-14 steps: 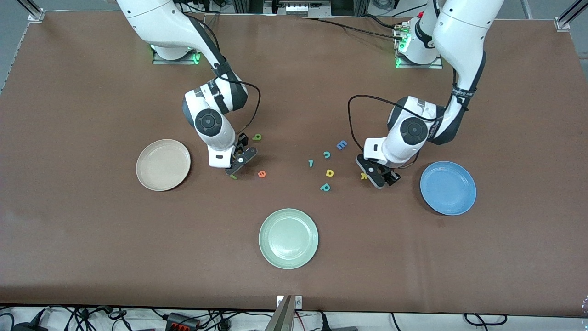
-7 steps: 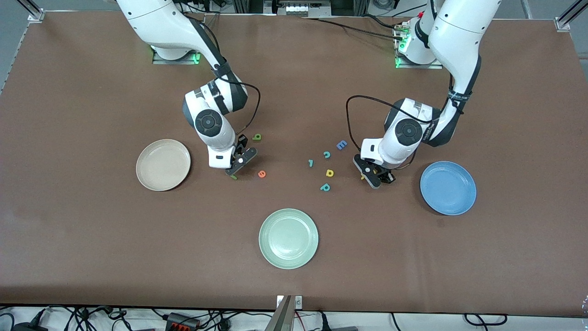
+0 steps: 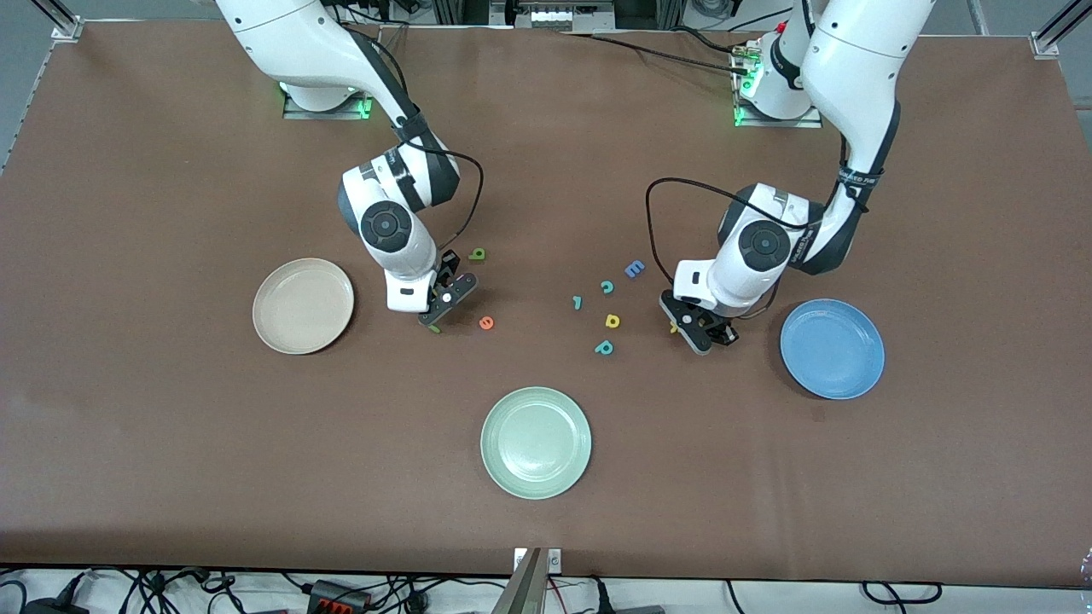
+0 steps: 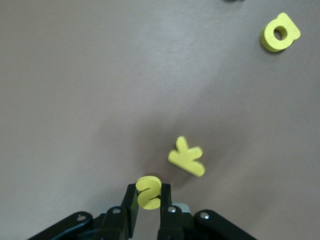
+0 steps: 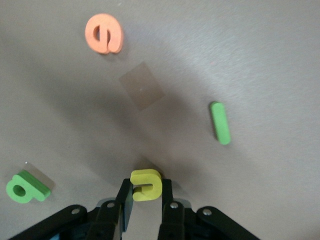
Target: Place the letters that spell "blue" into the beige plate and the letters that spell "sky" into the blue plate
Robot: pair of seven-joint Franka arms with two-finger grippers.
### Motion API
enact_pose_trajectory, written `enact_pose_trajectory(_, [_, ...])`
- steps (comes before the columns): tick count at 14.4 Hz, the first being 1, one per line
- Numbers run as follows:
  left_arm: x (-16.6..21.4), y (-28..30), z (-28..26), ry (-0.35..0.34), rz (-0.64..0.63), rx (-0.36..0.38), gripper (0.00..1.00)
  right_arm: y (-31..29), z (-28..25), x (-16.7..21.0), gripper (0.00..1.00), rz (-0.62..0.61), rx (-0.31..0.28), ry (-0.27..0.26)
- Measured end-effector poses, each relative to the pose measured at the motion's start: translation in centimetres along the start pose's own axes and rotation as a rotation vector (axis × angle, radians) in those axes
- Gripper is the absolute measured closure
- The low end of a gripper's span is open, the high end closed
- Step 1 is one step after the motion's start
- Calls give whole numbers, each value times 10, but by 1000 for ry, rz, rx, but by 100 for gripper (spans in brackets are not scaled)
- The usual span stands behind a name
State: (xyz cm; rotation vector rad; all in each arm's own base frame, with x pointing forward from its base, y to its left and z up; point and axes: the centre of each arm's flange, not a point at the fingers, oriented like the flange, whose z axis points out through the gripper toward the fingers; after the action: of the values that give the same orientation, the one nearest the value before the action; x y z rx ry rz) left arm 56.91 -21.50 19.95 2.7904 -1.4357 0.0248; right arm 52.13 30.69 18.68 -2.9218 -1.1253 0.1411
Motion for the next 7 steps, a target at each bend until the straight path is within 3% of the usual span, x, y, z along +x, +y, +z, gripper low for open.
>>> enact_pose_trajectory(4, [-37, -68, -61, -115, -116, -64, 78, 58, -37, -12, 73, 111, -30, -5])
enact_pose_trajectory(7, [-76, -106, -67, -155, -201, -97, 78, 124, -54, -41, 73, 225, -58, -30])
